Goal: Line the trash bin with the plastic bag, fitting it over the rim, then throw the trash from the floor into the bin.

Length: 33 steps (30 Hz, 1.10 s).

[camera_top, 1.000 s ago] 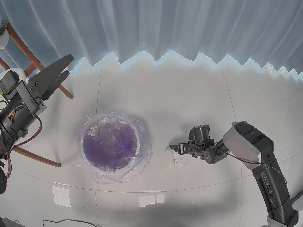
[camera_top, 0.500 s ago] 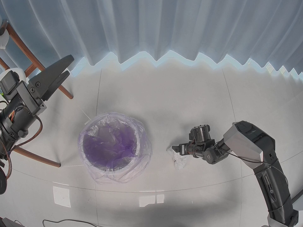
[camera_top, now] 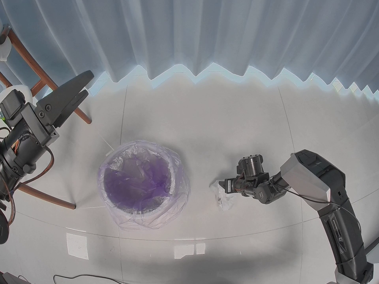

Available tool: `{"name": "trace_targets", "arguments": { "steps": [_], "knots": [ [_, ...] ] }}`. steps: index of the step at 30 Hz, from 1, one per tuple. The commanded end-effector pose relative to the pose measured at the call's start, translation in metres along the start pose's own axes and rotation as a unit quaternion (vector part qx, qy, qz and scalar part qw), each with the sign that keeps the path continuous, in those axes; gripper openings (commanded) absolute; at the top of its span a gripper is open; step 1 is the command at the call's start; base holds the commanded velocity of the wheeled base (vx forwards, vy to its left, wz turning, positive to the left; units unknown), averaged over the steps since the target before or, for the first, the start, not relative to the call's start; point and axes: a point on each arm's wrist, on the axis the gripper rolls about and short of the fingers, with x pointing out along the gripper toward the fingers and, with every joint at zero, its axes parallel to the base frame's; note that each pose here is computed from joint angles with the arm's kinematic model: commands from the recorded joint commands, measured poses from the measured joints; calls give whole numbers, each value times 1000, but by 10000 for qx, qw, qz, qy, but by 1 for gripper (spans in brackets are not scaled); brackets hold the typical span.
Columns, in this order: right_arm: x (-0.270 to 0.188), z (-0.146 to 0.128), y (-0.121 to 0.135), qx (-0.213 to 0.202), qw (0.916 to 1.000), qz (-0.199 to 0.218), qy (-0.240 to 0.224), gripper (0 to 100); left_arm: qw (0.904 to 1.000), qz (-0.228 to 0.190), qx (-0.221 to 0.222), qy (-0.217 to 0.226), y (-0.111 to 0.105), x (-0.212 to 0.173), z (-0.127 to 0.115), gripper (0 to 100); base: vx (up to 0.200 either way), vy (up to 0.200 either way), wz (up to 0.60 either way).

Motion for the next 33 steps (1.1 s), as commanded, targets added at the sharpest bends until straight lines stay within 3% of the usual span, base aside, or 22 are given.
{"name": "trace_targets", "arguments": {
  "steps": [1,12,21,28,29,33],
  "knots": [
    [0,0,0,11,10000,6,-6,0,10000,-2,-5,1,0,0,0,100,0,0,0],
    [-2,1,1,14,10000,-16,-18,0,10000,-6,-2,-5,0,0,0,100,0,0,0],
    [-20,24,14,400,9976,132,-558,0,10000,-10,1,-10,-1,0,0,100,0,0,0],
    [-26,14,11,383,9985,-29,-384,0,10000,-27,-4,-11,-1,0,0,100,0,0,0],
    [-28,8,10,384,9988,-85,-287,100,10000,-15,-4,-20,-1,1,0,100,0,0,0],
    [-29,5,10,433,9985,-73,-333,100,9999,34,-23,-162,0,9,5,100,0,0,0]
  ]
}}
